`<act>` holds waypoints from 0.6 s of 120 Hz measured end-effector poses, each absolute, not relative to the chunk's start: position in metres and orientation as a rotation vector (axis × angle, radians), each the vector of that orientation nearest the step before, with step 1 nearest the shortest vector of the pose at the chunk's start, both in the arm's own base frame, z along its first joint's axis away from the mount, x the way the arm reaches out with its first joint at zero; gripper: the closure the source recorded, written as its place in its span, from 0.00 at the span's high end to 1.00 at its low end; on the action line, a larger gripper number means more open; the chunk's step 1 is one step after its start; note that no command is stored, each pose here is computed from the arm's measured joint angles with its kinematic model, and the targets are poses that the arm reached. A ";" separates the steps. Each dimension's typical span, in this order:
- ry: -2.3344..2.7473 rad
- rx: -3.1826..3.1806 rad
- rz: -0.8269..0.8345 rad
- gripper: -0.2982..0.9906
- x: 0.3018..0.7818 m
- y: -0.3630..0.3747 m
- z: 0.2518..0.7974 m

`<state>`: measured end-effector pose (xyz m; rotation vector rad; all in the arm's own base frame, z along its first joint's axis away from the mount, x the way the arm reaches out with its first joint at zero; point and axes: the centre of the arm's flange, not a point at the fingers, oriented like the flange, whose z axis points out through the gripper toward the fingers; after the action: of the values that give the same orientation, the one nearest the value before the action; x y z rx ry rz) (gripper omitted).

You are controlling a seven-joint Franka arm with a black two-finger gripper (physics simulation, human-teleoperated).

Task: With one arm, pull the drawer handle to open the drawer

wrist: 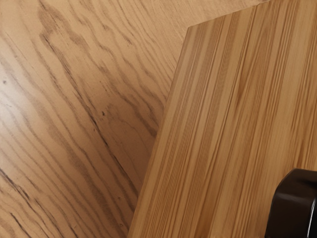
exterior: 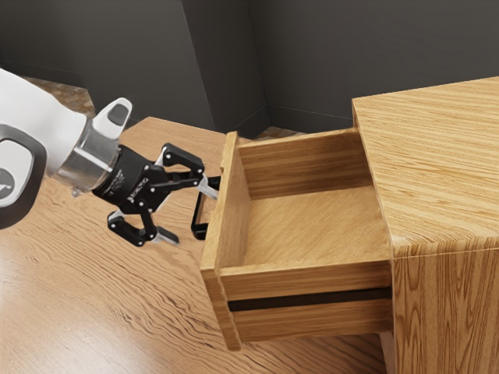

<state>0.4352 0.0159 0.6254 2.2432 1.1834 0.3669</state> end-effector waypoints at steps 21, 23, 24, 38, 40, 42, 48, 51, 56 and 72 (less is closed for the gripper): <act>1.186 2.227 0.370 0.77 0.418 0.028 0.624; 1.187 2.225 0.371 0.77 0.416 0.030 0.624; 1.187 2.225 0.372 0.77 0.415 0.031 0.624; 1.199 2.201 0.383 0.77 0.405 0.046 0.626; 1.199 2.196 0.385 0.77 0.403 0.049 0.627; 1.199 2.193 0.388 0.77 0.401 0.051 0.628; 1.198 2.176 0.401 0.77 0.393 0.058 0.634; 1.197 2.166 0.410 0.77 0.388 0.063 0.638; 1.198 2.151 0.427 0.77 0.381 0.074 0.648; 1.099 2.398 0.597 0.77 0.389 0.056 0.764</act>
<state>0.3888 0.0556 0.7644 2.3979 1.0993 0.5973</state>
